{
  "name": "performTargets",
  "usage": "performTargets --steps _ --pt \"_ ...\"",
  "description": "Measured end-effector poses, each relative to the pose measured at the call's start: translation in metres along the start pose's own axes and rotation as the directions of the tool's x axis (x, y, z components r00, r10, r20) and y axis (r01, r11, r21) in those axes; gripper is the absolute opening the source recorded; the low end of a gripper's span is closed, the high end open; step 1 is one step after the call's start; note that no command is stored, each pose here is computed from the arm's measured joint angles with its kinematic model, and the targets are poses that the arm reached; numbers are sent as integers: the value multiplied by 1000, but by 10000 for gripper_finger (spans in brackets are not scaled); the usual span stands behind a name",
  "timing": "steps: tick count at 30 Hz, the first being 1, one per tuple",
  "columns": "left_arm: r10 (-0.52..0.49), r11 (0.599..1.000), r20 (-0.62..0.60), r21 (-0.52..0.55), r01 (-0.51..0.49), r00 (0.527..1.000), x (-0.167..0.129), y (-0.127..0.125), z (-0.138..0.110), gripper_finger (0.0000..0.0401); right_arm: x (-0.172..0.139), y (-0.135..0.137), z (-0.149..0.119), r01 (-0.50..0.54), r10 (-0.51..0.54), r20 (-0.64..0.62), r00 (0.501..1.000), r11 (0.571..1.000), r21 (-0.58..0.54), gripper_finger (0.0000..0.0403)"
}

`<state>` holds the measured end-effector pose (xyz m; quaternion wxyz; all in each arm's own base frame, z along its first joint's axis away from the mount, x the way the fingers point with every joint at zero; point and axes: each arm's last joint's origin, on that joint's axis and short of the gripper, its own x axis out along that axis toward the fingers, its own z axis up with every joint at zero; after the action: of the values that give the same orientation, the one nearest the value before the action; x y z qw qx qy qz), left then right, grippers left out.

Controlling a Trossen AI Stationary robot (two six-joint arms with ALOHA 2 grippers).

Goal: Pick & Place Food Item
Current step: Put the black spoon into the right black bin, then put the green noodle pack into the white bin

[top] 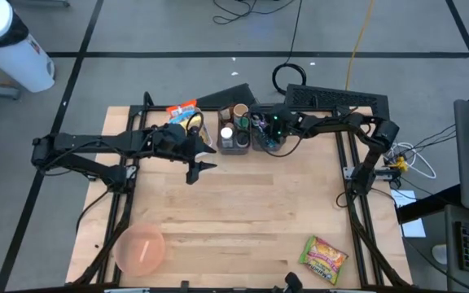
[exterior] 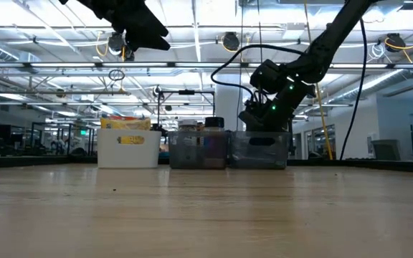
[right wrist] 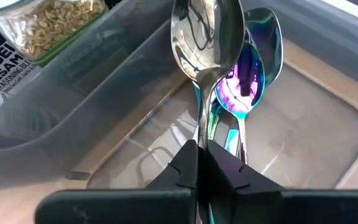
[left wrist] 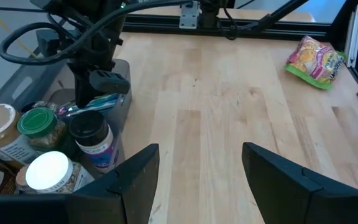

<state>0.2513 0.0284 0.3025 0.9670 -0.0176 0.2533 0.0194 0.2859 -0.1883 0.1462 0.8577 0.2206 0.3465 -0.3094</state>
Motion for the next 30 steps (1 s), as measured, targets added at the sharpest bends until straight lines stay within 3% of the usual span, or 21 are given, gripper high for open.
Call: performTargets --steps 12,26,30 --pt "1 1000 0 1 -1 1000 0 0 0 239 0 0 0 -2 2 0 1000 1000 0 4" --pt "2 1000 -8 -2 -2 1000 0 0 -1 239 -2 0 1 -11 11 3 1000 999 -31 66" --pt "32 999 -8 4 -32 999 0 1 -1 239 -16 3 10 -22 26 59 998 997 -67 79"
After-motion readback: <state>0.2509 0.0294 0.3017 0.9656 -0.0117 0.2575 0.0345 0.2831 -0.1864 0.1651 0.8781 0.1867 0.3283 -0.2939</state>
